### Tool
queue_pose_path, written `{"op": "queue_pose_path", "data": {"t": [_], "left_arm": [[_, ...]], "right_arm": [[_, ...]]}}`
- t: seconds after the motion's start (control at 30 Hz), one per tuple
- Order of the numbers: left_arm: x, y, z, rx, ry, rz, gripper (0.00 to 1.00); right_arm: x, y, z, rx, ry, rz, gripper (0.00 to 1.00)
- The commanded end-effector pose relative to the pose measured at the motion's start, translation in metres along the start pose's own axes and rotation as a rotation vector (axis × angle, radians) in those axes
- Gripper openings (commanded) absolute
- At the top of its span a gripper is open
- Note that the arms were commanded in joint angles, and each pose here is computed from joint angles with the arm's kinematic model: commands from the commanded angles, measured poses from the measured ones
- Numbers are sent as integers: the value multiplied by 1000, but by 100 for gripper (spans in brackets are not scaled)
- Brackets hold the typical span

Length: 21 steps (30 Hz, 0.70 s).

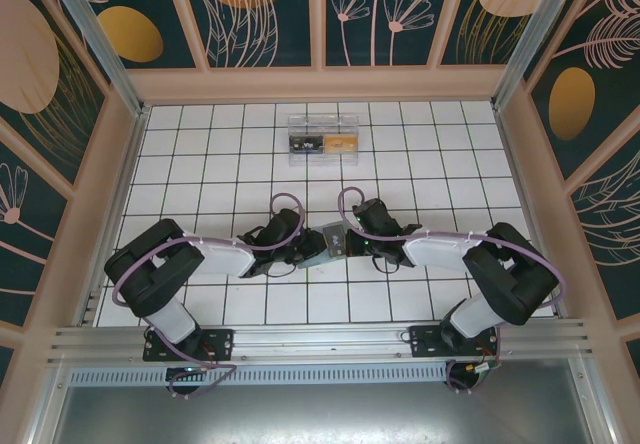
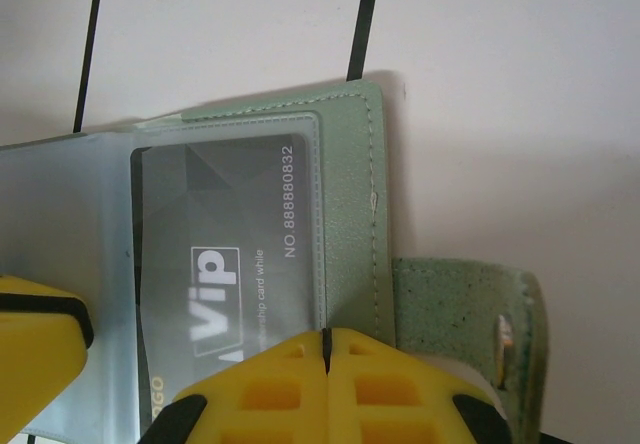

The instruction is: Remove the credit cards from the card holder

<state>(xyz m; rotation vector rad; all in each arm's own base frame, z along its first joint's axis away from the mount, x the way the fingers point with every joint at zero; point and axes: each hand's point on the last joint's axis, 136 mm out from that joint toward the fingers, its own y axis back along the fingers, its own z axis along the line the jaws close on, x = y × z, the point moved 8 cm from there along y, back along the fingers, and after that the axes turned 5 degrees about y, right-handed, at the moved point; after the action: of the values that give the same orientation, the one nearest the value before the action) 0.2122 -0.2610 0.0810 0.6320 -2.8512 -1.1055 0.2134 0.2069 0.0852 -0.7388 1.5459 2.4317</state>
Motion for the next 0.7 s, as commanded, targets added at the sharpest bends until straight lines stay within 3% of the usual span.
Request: {"op": "queue_pose_path", "data": {"t": [0.0, 0.67], "left_arm": [[0, -5, -7, 38, 6, 1, 19], [-8, 12, -32, 58, -47, -42, 20]], "right_arm": [[10, -4, 0, 1, 5, 60, 0], [3, 3, 7, 11, 31, 34, 0]]}}
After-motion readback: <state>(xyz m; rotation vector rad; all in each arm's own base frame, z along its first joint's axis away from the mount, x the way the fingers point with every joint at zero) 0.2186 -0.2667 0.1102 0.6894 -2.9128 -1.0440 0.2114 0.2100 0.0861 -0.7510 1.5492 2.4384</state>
